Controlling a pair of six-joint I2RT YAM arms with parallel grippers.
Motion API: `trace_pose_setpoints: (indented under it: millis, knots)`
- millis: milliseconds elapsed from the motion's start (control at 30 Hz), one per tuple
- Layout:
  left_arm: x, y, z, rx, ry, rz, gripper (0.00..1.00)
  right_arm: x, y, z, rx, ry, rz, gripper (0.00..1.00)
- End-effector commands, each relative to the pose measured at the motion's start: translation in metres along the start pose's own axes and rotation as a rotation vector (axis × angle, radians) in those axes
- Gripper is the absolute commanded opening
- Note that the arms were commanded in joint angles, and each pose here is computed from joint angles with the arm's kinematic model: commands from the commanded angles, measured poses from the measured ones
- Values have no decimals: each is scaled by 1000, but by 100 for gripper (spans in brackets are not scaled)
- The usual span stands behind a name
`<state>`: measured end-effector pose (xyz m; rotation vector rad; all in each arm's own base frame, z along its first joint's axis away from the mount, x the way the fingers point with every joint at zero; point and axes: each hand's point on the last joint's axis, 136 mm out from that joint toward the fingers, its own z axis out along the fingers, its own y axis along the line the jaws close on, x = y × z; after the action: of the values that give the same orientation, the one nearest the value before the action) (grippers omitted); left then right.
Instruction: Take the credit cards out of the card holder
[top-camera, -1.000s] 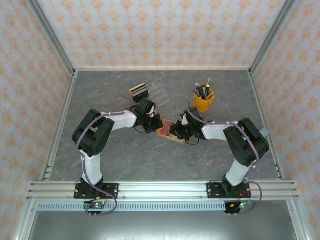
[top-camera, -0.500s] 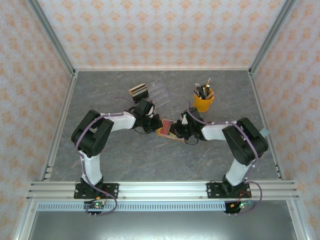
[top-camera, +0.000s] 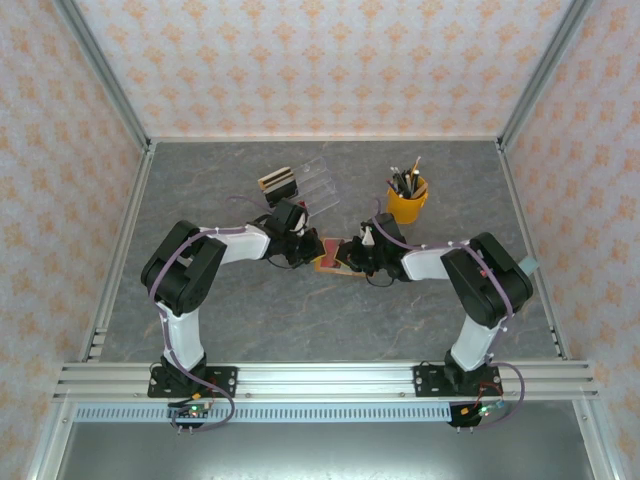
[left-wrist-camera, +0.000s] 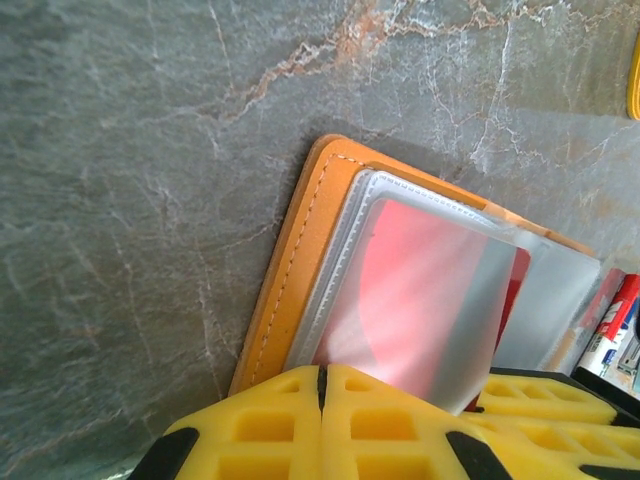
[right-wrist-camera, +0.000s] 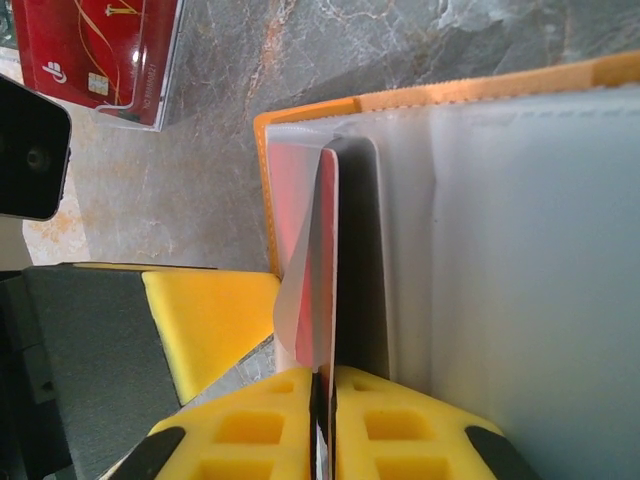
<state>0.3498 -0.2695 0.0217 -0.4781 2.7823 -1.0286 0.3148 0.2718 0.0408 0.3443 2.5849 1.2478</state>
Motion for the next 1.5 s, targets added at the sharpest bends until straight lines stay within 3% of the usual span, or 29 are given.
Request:
trace_pose_setpoints:
  millis: [0, 233, 1133, 1233, 1467]
  knots:
    - [51, 89, 11, -321, 152, -105, 0, -2, 5, -12, -16, -31, -39, 13]
    - [51, 92, 11, -331, 154, -106, 0, 2, 22, -24, -88, -23, -60, 13]
    - [54, 88, 15, -297, 170, -112, 0, -8, 16, -5, -53, -8, -29, 10]
    - [51, 82, 12, -287, 163, -101, 0, -7, 11, -9, -23, -17, -30, 4]
    - [36, 56, -1, -260, 127, -52, 14, 6, -14, -32, 174, 22, -74, 1]
